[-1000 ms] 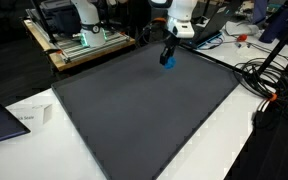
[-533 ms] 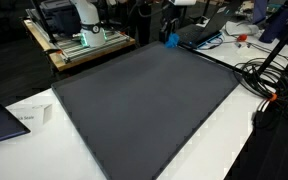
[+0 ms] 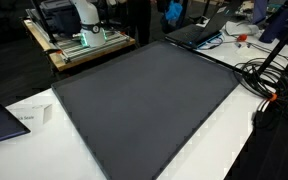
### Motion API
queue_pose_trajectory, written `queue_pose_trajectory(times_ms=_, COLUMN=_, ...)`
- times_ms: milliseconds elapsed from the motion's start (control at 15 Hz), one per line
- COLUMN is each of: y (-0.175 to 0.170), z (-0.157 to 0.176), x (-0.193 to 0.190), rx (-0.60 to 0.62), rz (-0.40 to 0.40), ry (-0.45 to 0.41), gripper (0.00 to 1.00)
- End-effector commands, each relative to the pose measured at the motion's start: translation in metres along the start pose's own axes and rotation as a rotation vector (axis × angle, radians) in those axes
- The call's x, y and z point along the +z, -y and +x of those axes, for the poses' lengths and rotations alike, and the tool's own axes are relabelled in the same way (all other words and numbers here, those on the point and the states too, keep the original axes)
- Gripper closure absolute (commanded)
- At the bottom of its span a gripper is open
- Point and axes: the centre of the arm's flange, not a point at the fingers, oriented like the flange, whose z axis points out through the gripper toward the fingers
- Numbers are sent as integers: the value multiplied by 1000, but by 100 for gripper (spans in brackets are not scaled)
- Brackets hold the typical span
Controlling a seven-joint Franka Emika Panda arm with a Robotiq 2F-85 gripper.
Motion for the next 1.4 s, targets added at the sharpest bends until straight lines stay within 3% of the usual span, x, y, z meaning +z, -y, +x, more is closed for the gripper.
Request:
queue_pose_trajectory(times_ms=0, y=2, z=-3, x=-46, rx=43, rz=31, ry=-21, gripper=100)
queue_pose_trajectory(times_ms=667, y=-13, z=-10, x=-133, rx=140, rz=14, ry=-47, gripper=100)
queue_pose_trajectory(times_ms=733, y=-15, z=-11, x=-139, rx=151, rz=5, ry=-48, gripper=75)
queue_pose_trajectory(times_ms=867, y=-18, z=-12, x=-150, rx=170, rz=2, ry=-52, gripper=67)
queue_pose_trajectory(times_ms=1333, y=-21, z=-16, x=-162, rx=188, rz=-30, ry=-48, gripper=19)
